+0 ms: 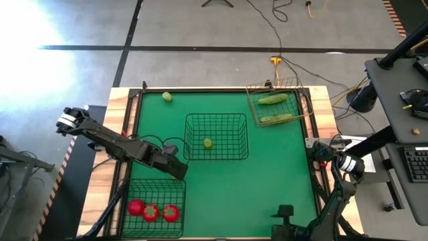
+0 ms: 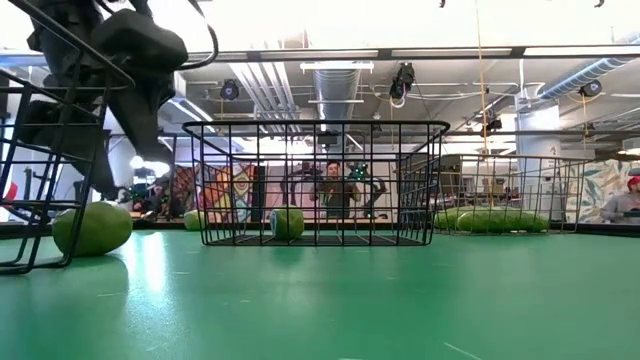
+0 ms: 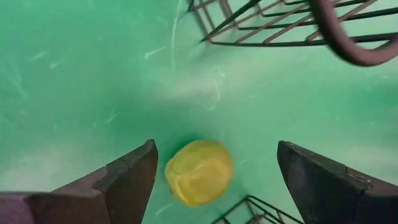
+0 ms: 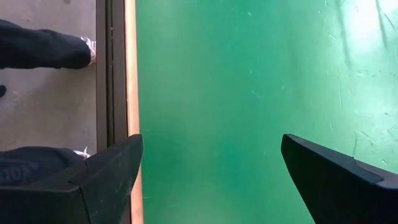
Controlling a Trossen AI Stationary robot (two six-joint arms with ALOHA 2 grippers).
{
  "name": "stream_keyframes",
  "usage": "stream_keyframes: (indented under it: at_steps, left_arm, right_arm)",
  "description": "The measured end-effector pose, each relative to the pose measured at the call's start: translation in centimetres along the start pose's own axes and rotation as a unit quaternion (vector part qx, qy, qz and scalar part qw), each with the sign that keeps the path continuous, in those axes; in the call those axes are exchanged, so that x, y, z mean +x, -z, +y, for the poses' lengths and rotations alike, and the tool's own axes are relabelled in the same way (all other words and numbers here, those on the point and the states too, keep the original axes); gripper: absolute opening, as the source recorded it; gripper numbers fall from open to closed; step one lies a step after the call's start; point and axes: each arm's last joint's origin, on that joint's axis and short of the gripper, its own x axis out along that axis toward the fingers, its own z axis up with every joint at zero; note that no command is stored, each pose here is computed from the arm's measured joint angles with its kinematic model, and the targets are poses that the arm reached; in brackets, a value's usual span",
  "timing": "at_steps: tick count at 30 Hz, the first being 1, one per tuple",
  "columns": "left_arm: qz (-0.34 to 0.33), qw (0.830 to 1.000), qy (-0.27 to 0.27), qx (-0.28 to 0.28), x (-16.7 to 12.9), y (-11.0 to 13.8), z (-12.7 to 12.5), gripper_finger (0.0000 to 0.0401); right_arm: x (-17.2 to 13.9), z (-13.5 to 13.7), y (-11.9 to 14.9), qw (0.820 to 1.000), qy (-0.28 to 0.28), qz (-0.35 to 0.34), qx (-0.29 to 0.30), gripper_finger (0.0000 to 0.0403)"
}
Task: Sort produce into baskets
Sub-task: Put the bottom green lime into the top black wire basket
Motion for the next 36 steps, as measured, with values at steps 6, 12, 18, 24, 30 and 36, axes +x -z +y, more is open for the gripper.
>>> stream_keyframes:
  at_steps: [6,12,18,24,30,36]
  left_arm:
    - [0.033,0.999,-0.006,-0.005,0.0,-0.2,0.3,0.0300]
    - [0.054,0.998,0.006,0.024,0.0,0.0,0.5,0.0187]
    - [0.065,0.994,0.051,0.073,0.8,0.2,0.8,0.0020]
    - [0.054,0.992,0.090,0.072,0.6,0.0,1.6,0.0012]
    - [0.085,0.981,0.165,0.048,0.6,0.3,2.1,0.0001]
    - [0.127,0.974,0.183,0.039,2.8,1.0,2.6,0.0000]
  right_arm:
    - [0.0,-0.1,-0.1,1.000,0.001,0.001,0.001,0.0376]
    - [0.0,-0.1,-0.1,1.000,0.002,0.001,0.006,0.0376]
    - [0.1,-0.1,-0.1,1.000,0.002,0.001,0.005,0.0376]
    - [0.1,-0.1,-0.1,1.000,0.002,0.001,0.005,0.0376]
    - [0.2,-0.2,-0.3,1.000,0.004,0.001,0.007,0.0376]
    - [0.4,-0.5,-0.6,1.000,0.010,0.003,0.010,0.0376]
